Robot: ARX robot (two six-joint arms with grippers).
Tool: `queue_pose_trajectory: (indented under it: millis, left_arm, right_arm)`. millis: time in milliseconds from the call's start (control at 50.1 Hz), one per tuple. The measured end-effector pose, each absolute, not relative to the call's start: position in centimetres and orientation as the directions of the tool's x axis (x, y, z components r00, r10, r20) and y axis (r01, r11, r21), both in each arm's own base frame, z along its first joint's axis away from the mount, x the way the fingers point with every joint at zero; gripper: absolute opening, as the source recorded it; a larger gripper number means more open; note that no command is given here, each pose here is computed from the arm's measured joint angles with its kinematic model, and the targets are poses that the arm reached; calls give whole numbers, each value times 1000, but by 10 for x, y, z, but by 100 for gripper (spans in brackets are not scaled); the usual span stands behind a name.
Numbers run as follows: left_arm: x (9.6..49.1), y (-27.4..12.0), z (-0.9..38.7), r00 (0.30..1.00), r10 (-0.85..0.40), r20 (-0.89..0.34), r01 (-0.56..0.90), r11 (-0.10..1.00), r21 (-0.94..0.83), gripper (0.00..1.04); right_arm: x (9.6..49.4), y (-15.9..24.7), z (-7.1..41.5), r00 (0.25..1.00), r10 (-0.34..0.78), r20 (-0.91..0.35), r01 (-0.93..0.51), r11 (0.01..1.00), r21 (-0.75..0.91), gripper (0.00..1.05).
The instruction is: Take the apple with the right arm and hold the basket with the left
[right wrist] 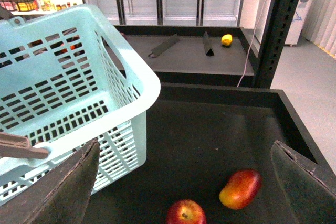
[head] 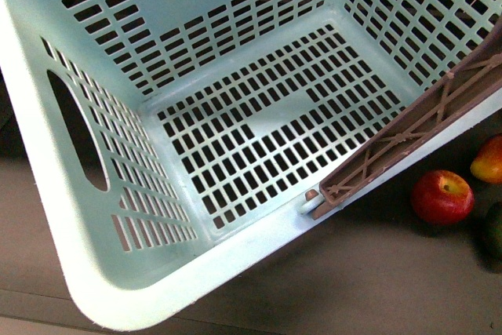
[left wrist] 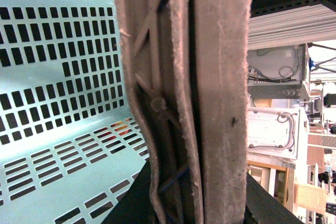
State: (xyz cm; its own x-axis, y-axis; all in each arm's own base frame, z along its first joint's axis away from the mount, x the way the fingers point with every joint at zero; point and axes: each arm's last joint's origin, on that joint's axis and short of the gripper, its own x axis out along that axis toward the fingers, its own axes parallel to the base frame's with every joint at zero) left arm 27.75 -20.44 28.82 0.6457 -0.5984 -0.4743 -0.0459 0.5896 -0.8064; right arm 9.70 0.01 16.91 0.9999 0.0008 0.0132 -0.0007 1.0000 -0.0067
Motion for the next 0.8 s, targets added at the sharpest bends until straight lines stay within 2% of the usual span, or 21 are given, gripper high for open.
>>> queue_pose_trajectory:
  millis: [799]
  left_arm:
    - [273, -208, 290, 640, -607, -470, -16, 601, -799, 19]
  right_arm:
    - [97, 0, 169, 1000, 1, 13, -1, 1000, -7, 96]
